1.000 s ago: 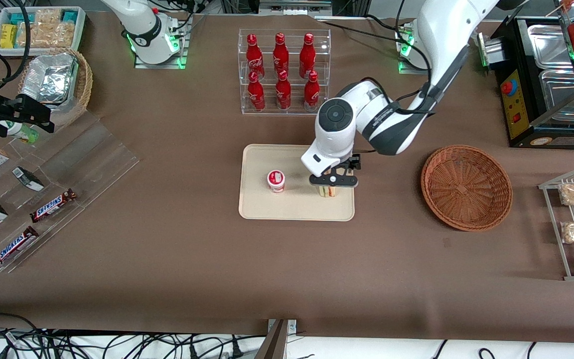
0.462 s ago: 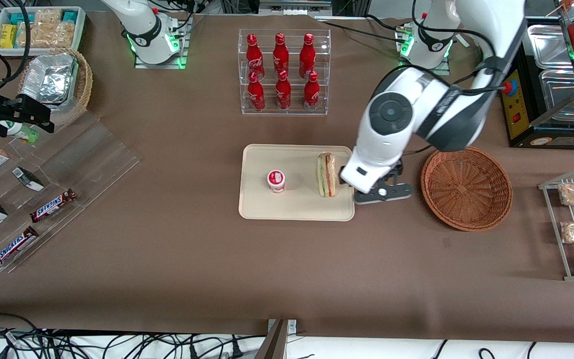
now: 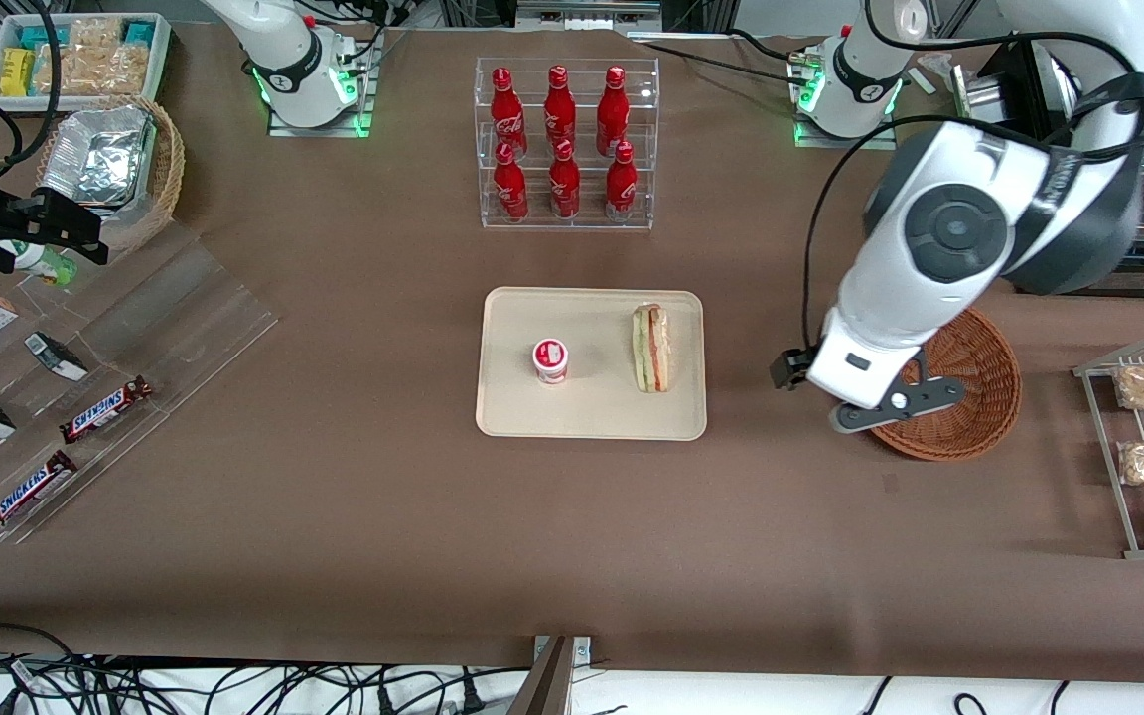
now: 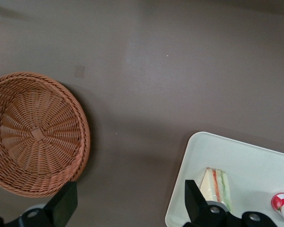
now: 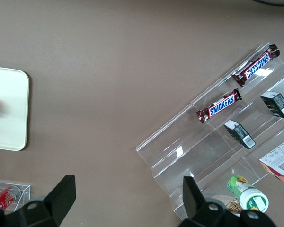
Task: Place sandwich from basket to tray
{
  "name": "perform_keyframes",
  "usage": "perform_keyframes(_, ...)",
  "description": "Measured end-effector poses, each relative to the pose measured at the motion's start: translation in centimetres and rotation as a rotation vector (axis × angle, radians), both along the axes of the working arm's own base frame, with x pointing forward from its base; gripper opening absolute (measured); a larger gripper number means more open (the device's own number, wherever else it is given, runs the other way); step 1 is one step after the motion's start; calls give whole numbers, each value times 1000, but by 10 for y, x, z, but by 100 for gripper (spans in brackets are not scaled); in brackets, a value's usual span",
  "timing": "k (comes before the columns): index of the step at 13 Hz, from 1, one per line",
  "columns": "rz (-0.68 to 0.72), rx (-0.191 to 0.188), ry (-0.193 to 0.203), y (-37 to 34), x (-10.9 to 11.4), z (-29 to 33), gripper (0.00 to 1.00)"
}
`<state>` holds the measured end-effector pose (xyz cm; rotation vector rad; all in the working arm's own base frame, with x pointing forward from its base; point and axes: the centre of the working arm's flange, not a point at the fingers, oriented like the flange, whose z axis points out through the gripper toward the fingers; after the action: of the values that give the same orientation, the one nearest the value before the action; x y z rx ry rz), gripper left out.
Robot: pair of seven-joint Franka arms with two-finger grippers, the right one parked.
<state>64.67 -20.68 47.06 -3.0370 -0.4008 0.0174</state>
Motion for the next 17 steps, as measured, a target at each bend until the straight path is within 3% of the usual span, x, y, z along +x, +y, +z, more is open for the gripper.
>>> perform_keyframes(4,-36,-28,39,51,1,21,100)
perform_keyframes(9,-110,-69,46,92,-11,63,100)
perform_keyframes(13,-187,-75,54,130,-36,107,100)
perform_keyframes(17,-296,-58,73,148,-61,137,100)
